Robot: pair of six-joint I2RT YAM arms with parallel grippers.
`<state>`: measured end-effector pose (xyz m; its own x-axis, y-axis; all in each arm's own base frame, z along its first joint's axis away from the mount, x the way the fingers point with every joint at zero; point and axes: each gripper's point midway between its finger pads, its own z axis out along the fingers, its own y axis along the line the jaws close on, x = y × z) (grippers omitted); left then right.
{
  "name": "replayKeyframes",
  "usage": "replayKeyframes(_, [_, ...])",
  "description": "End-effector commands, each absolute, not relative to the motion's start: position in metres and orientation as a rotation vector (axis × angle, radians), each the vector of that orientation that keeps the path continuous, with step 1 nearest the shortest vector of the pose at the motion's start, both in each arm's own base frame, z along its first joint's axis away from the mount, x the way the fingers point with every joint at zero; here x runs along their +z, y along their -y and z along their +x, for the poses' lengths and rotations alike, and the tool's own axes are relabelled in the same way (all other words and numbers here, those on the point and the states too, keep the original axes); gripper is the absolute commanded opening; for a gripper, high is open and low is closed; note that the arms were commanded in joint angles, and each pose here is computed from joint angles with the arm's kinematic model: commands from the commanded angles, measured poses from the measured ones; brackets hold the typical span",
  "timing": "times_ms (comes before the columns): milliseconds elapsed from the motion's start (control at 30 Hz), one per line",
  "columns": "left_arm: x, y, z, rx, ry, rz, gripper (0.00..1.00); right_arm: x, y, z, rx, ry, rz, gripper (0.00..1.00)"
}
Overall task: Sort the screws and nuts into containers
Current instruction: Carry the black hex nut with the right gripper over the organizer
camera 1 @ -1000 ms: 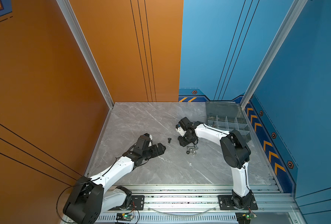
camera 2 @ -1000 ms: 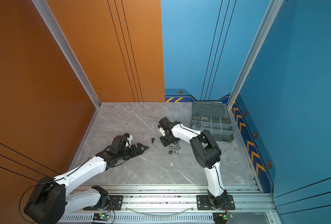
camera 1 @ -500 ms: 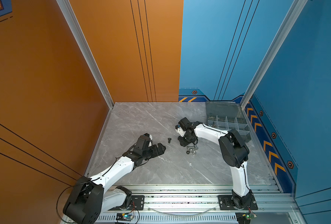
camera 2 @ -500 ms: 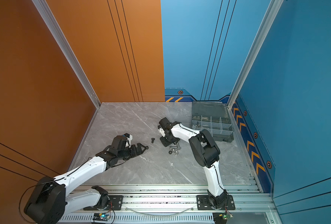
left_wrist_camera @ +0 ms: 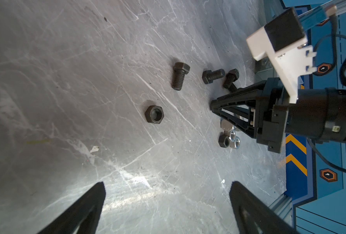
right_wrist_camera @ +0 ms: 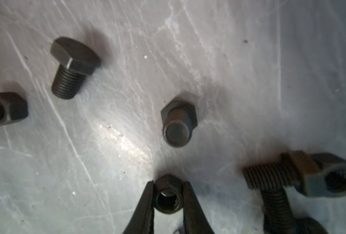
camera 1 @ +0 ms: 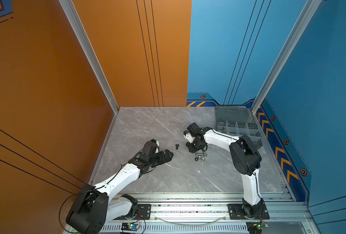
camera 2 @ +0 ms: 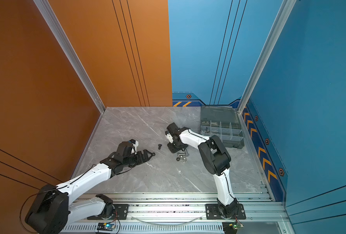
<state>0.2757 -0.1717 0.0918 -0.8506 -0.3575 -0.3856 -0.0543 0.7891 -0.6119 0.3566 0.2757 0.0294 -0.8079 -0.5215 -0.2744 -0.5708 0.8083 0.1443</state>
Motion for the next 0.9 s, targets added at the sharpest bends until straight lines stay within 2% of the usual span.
replayKeyframes(0, [0.089, 0.168, 0.271, -0.830, -2.499, -0.317, 0.98, 0.072, -0.277, 0.356, 0.483, -2.707, -0.766, 0.00])
replayKeyframes(233, [0.088, 0.169, 0.270, -0.831, -2.501, -0.319, 0.98, 0.135, -0.241, 0.374, 0.635, -2.589, -0.556, 0.00])
replayKeyframes(467, [0.088, 0.169, 0.270, -0.836, -2.497, -0.319, 0.98, 0.169, -0.126, 0.431, 0.425, -2.507, -0.093, 0.00])
replayKeyframes(633, [0.090, 0.169, 0.270, -0.840, -2.495, -0.317, 0.98, 0.168, -0.045, 0.462, 0.298, -2.453, 0.239, 0.00])
replayKeyframes(867, [0.093, 0.168, 0.271, -0.835, -2.490, -0.319, 0.98, 0.138, 0.000, 0.480, 0.206, -2.492, 0.387, 0.00])
